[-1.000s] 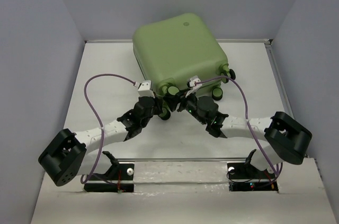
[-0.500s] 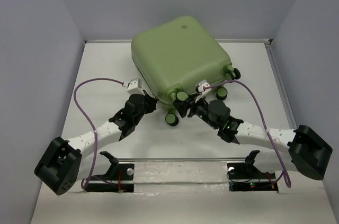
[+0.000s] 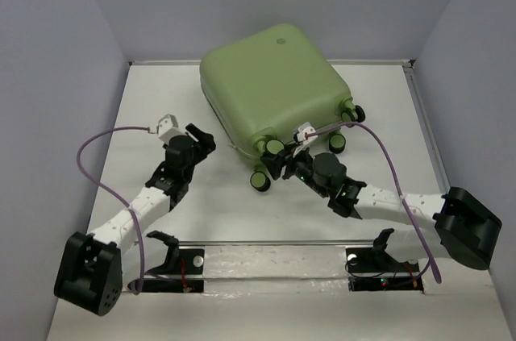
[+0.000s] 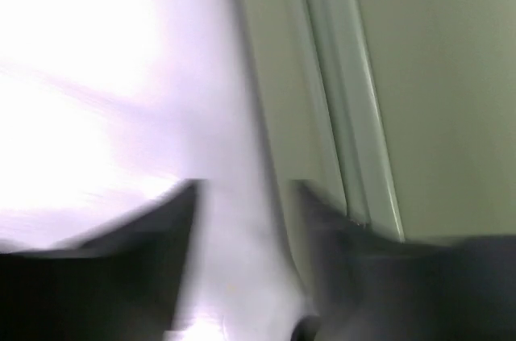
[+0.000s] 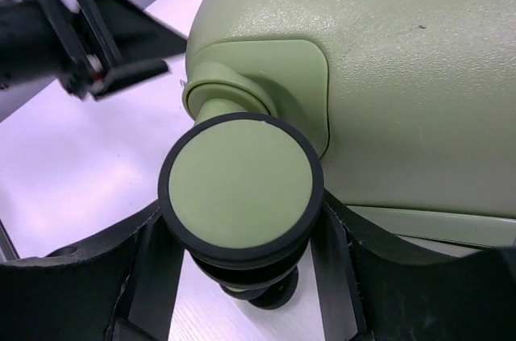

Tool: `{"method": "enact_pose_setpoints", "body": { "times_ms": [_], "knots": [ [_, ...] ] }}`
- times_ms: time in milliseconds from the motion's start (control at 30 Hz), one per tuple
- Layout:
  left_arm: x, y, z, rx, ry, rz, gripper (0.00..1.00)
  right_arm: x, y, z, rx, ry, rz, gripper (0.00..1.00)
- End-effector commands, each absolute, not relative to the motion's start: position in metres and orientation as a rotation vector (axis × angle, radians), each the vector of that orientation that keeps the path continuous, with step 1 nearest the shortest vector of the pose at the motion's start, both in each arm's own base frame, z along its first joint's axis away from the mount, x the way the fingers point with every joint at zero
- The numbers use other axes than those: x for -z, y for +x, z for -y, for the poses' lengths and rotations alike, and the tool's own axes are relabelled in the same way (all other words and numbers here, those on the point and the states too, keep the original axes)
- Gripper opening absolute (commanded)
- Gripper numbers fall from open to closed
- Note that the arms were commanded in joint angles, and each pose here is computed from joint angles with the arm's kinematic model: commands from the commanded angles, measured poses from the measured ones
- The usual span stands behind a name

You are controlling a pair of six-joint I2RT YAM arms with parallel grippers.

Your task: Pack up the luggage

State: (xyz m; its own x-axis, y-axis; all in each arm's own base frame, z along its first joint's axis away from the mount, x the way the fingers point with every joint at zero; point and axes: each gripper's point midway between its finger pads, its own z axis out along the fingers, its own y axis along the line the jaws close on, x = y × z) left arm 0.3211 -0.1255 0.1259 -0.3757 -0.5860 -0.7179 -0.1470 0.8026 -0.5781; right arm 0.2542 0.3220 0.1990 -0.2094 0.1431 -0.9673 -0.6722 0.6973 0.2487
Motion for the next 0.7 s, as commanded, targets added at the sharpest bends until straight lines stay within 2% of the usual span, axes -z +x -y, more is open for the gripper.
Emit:
{"method": "enact_pose_setpoints", "body": {
  "times_ms": [0,100,200,233,300,400,433,500,567,667],
  "knots": [
    [-0.193,0.323,0.063,0.413,-0.702,-1.614,0.83,-0.274,0.234,-0.358,-0.958,-0.432,-1.406,0.07],
    [-0.241,0.306,0.063,0.502,-0.645,-1.505,0.85,-0.273,0.229,-0.376,-0.953,-0.472,-1.405,0.07],
    [-0.265,0.294,0.076,0.595,-0.569,-1.49,0.87,-0.273,0.218,-0.402,-0.974,-0.518,-1.401,0.07],
    [-0.286,0.287,0.078,0.638,-0.543,-1.447,0.99,-0.272,0.215,-0.408,-0.974,-0.536,-1.404,0.07],
    [-0.304,0.277,0.087,0.688,-0.469,-1.434,0.99,-0.276,0.204,-0.425,-0.995,-0.566,-1.391,0.09],
    [-0.34,0.255,0.086,0.719,-0.397,-1.377,0.99,-0.281,0.197,-0.435,-0.975,-0.602,-1.398,0.37],
    [-0.346,0.251,0.084,0.716,-0.386,-1.368,0.99,-0.282,0.198,-0.436,-0.961,-0.606,-1.408,0.58],
    [-0.355,0.242,0.084,0.719,-0.356,-1.36,0.99,-0.291,0.195,-0.437,-0.949,-0.629,-1.414,0.73],
    [-0.374,0.23,0.081,0.733,-0.333,-1.315,0.99,-0.3,0.198,-0.43,-0.912,-0.624,-1.416,1.0],
    [-0.392,0.215,0.084,0.758,-0.27,-1.291,0.99,-0.322,0.203,-0.405,-0.851,-0.564,-1.423,0.97]
  ]
}}
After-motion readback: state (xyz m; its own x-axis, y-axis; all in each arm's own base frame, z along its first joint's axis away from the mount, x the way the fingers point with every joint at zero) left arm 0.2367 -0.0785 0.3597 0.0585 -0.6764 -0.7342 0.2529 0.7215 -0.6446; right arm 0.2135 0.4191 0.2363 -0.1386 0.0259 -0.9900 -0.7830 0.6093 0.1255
